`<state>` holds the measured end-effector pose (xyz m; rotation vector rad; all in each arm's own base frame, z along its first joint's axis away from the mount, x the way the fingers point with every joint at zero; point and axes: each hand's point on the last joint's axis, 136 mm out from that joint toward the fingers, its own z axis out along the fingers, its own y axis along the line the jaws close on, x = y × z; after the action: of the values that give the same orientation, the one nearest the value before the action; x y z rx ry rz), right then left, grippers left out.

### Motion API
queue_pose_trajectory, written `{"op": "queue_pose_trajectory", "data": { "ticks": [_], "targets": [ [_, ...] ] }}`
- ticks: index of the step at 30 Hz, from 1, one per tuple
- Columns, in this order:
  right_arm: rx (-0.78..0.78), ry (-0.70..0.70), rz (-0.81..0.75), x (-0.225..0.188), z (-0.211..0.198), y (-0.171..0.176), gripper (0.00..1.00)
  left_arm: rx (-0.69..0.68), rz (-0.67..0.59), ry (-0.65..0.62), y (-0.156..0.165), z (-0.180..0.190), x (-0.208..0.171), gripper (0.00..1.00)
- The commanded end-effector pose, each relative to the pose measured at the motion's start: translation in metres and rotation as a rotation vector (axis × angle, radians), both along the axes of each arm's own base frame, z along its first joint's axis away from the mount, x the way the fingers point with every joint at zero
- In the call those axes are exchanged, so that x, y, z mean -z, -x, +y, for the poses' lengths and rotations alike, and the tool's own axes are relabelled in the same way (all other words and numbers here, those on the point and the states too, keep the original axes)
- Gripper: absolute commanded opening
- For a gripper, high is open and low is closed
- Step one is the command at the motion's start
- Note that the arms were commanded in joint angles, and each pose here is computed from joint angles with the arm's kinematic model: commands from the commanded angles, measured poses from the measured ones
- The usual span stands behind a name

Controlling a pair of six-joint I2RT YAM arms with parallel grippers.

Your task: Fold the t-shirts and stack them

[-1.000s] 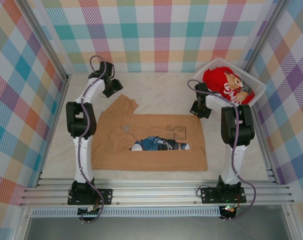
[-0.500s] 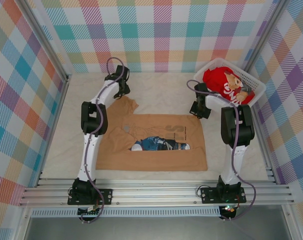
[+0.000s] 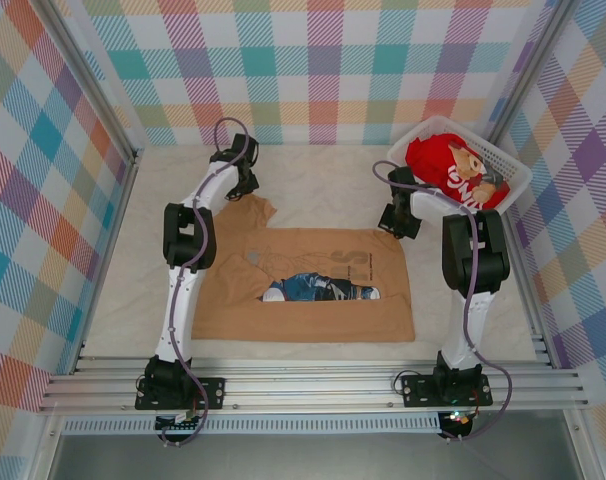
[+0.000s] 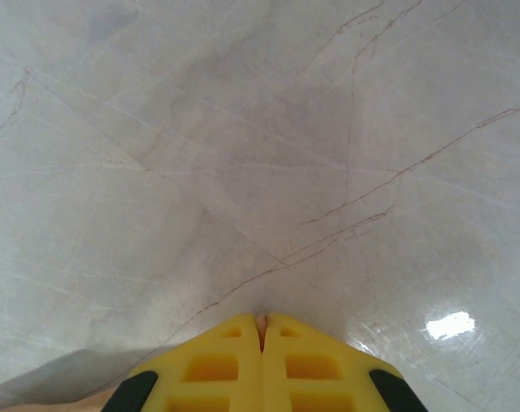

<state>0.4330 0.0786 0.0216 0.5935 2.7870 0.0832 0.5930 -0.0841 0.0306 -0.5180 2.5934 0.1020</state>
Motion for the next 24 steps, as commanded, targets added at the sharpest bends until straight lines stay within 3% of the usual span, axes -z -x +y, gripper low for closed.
{"op": "queue_pose_trajectory", "data": {
  "ticks": [1,3,10,24],
  "targets": [
    [-0.014,-0.015,0.051,0.002,0.005,0.016,0.00,0.036,0.006,0.012,0.002,-0.016,-0.004,0.10],
    [-0.016,-0.017,0.042,-0.001,0.005,0.016,0.00,0.027,-0.022,0.004,-0.001,-0.013,-0.018,0.00],
    [-0.060,-0.050,-0.036,-0.023,0.011,0.009,0.00,0.037,-0.105,-0.020,0.008,-0.010,-0.085,0.00],
    [-0.132,-0.056,-0.085,-0.059,0.011,0.028,0.00,0.023,-0.055,-0.006,0.142,0.023,-0.153,0.00]
  ]
}}
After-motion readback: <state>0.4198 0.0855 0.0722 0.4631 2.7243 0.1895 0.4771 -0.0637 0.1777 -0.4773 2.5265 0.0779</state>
